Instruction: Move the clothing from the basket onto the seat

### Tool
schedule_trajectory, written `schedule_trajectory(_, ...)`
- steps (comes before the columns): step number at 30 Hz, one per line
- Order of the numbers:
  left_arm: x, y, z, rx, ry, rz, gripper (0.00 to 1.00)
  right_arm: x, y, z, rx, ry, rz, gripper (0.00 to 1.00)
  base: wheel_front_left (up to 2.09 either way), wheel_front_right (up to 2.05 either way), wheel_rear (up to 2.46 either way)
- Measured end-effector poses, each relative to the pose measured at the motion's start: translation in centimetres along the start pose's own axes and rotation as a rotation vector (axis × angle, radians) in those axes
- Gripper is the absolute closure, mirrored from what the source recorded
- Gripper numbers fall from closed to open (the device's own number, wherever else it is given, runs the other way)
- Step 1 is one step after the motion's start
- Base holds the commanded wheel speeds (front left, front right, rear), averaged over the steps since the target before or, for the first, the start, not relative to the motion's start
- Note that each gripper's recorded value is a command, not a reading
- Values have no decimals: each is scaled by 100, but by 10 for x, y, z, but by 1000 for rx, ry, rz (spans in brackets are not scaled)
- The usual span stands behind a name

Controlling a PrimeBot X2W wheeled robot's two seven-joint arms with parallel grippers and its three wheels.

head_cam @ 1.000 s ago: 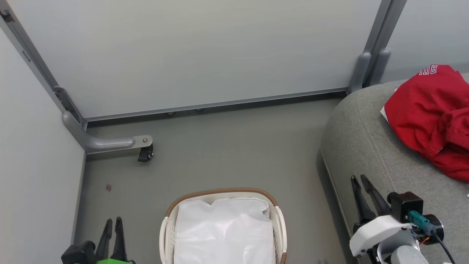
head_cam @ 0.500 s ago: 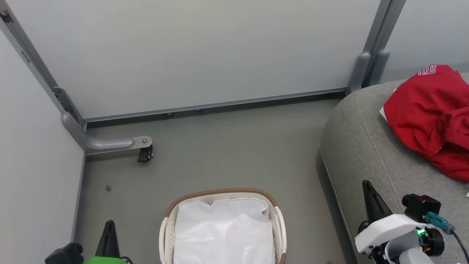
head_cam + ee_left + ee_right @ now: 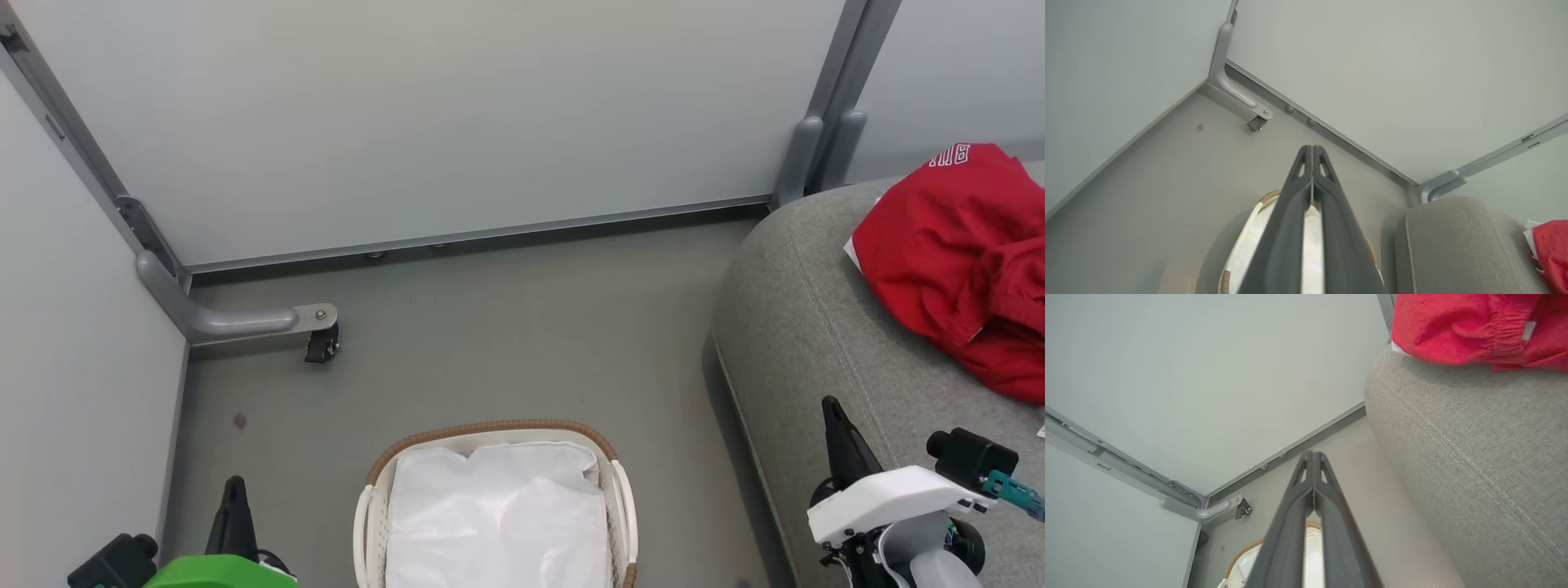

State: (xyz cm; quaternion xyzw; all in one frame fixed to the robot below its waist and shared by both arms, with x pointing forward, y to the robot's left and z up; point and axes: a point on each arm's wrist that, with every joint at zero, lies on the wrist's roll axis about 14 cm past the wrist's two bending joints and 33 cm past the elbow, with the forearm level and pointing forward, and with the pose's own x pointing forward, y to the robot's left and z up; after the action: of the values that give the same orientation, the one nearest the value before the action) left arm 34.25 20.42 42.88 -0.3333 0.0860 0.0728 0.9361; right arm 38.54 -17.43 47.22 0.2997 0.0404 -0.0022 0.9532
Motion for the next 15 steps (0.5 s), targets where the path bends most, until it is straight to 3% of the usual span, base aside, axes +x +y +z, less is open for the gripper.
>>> schedule_trajectory(15, 7, -8, 10, -191, -10, -13, 100, 1, -4, 7, 206, -7, -20, 100, 0, 0, 0)
